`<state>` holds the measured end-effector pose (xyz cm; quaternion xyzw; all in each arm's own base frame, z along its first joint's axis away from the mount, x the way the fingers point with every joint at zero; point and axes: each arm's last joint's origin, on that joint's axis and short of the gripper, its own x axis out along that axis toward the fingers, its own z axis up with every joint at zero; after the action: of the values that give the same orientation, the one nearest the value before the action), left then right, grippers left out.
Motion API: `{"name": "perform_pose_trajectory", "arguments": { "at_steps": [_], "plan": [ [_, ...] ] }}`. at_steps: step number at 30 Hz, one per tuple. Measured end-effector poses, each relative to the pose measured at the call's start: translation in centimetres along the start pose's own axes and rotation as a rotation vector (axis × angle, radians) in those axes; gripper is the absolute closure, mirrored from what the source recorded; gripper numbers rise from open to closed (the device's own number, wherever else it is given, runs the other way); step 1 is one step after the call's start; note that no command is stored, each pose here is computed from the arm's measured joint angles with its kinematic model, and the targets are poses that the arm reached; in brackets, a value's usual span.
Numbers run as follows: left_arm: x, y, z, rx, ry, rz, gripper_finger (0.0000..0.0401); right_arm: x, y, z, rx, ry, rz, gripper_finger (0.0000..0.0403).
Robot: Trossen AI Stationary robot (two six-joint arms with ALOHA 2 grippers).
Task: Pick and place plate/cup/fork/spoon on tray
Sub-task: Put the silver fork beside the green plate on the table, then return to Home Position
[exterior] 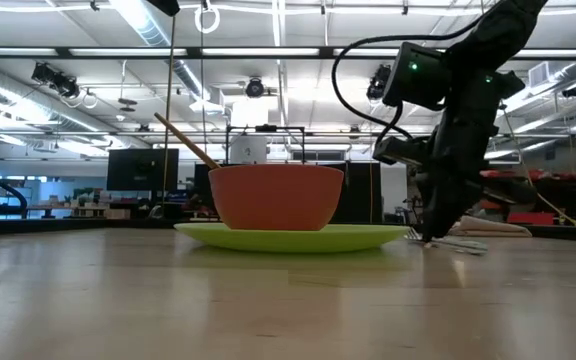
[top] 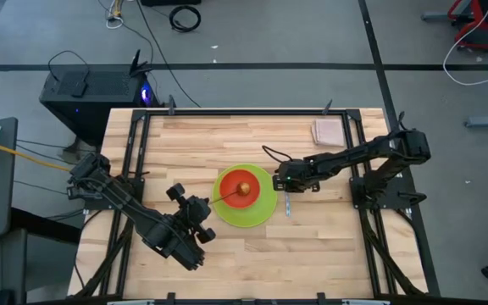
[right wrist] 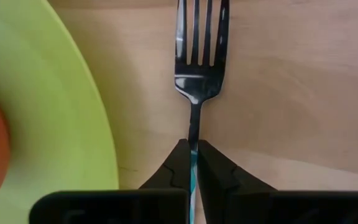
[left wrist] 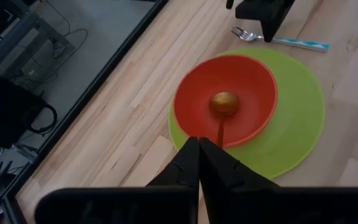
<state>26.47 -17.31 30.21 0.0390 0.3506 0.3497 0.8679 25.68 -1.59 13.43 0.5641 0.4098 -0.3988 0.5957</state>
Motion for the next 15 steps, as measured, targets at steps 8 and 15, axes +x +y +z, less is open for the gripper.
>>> {"name": "perform_pose_trajectory", "arguments": {
  "at_steps": [8, 15],
  "plan": [
    [-0.01, -0.04, -0.02, -0.001, 0.007, -0.006, 0.0392, 0.0, 0.08, 0.01, -0.022, -0.002, 0.008, 0.0359],
    [-0.01, -0.05, -0.02, -0.006, 0.007, -0.006, 0.0381, 0.0, 0.08, 0.04, -0.03, -0.01, 0.008, 0.0325]
  ]
}}
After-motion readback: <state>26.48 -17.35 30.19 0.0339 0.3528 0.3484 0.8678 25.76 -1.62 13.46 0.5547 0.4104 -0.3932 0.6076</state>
